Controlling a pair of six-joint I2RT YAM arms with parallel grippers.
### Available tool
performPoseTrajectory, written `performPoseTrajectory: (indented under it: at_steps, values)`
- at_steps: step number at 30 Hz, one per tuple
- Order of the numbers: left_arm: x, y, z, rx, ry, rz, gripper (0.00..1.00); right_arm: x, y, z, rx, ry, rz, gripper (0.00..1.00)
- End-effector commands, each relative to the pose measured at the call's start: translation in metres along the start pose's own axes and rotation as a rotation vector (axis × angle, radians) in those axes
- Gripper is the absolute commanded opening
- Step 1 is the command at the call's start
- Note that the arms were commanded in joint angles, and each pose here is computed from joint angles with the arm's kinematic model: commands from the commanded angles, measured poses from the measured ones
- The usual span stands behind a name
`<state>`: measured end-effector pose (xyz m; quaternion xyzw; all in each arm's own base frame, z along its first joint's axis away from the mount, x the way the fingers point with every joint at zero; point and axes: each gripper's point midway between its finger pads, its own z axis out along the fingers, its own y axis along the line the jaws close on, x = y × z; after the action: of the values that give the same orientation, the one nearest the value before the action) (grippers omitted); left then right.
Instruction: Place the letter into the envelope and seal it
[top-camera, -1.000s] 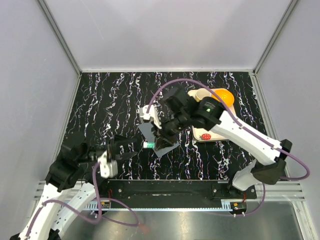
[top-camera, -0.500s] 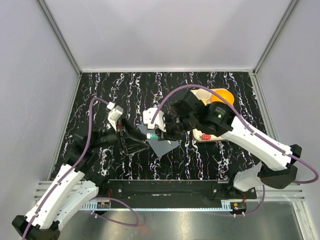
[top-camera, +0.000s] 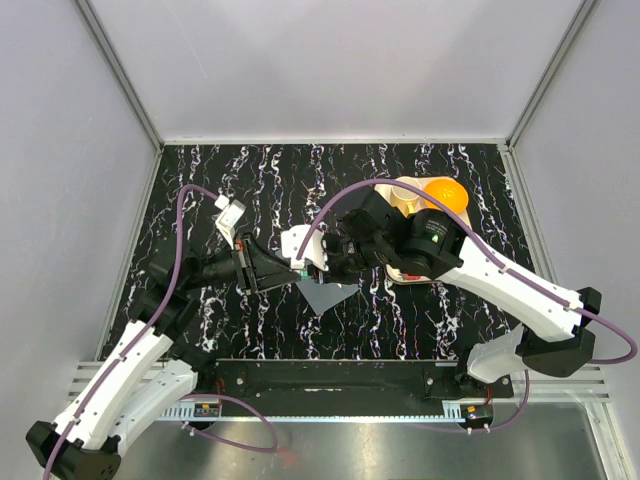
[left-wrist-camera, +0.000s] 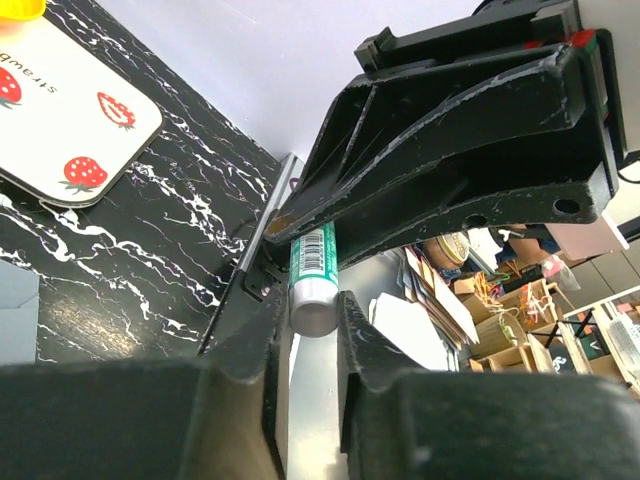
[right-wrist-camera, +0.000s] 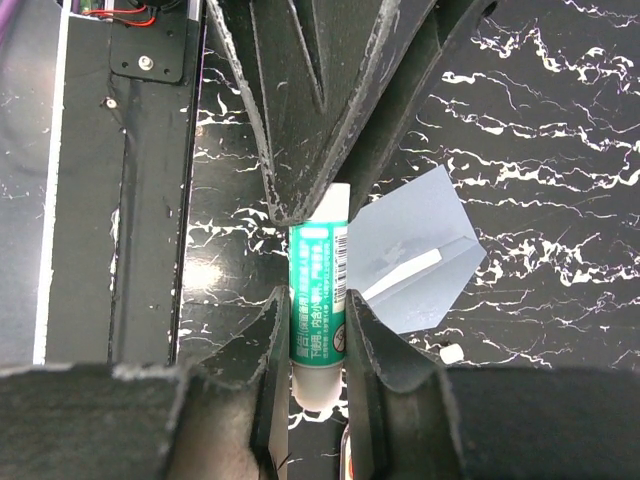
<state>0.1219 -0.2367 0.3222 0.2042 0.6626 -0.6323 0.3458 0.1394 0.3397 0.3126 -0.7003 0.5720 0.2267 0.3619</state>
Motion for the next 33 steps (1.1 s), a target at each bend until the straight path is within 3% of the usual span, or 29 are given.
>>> performPoseTrajectory:
  at_steps: [1,2,5,6,8,11,13,14,15,16,17,19,20,22,23,28,31,33]
  values:
    - [-0.016,-0.022,-0.001,0.077,-0.041,0.116,0.04,-0.015,0.0,-0.002,0.008,-0.05,0.02,0.0]
    - [-0.015,-0.025,-0.002,0.091,-0.03,0.141,0.0,-0.013,0.004,0.001,-0.009,-0.04,0.034,0.0]
    - [-0.013,-0.042,-0.008,0.15,-0.011,0.351,0.0,-0.015,0.017,0.002,-0.075,-0.054,0.092,0.0]
    - [-0.015,-0.046,-0.011,0.16,-0.025,0.543,0.0,-0.016,0.02,0.003,-0.096,-0.06,0.106,0.0]
    - [-0.009,-0.051,-0.016,0.171,-0.001,0.705,0.0,-0.017,0.03,0.004,-0.164,-0.075,0.163,0.0]
    - [-0.008,-0.054,-0.024,0.227,0.001,1.139,0.0,-0.024,0.039,0.002,-0.278,-0.109,0.261,0.0]
    - [0.005,-0.053,-0.03,0.284,0.034,1.322,0.0,-0.029,0.049,0.002,-0.374,-0.125,0.318,0.0]
    - [0.005,-0.057,-0.033,0.329,0.008,1.551,0.0,-0.028,0.052,0.003,-0.405,-0.122,0.344,0.0]
    - [0.006,-0.056,-0.034,0.343,-0.003,1.654,0.0,-0.032,0.061,0.001,-0.467,-0.137,0.366,0.0]
    - [0.012,-0.048,-0.034,0.357,0.006,1.725,0.0,-0.033,0.065,0.003,-0.501,-0.136,0.391,0.0]
    - [0.01,-0.048,-0.033,0.384,-0.025,1.924,0.0,-0.034,0.068,0.004,-0.529,-0.135,0.407,0.0]
    - [0.02,-0.038,-0.033,0.417,-0.02,2.08,0.0,-0.038,0.075,0.005,-0.59,-0.143,0.439,0.0]
    - [0.018,-0.038,-0.032,0.445,-0.055,2.307,0.0,-0.038,0.076,0.006,-0.602,-0.144,0.449,0.0]
    - [0.031,-0.021,-0.029,0.482,-0.045,2.479,0.0,-0.041,0.079,0.005,-0.637,-0.149,0.479,0.0]
    - [0.03,-0.019,-0.027,0.496,-0.073,2.663,0.0,-0.041,0.08,0.006,-0.649,-0.149,0.487,0.0]
    - [0.031,-0.01,-0.017,0.527,-0.162,2.977,0.0,-0.041,0.087,0.004,-0.692,-0.148,0.526,0.0]
    - [0.028,-0.012,-0.017,0.508,-0.171,2.977,0.21,-0.041,0.085,0.002,-0.666,-0.15,0.512,0.0]
    - [0.026,-0.015,-0.023,0.453,-0.126,2.832,0.35,-0.041,0.075,0.001,-0.606,-0.154,0.485,0.0]
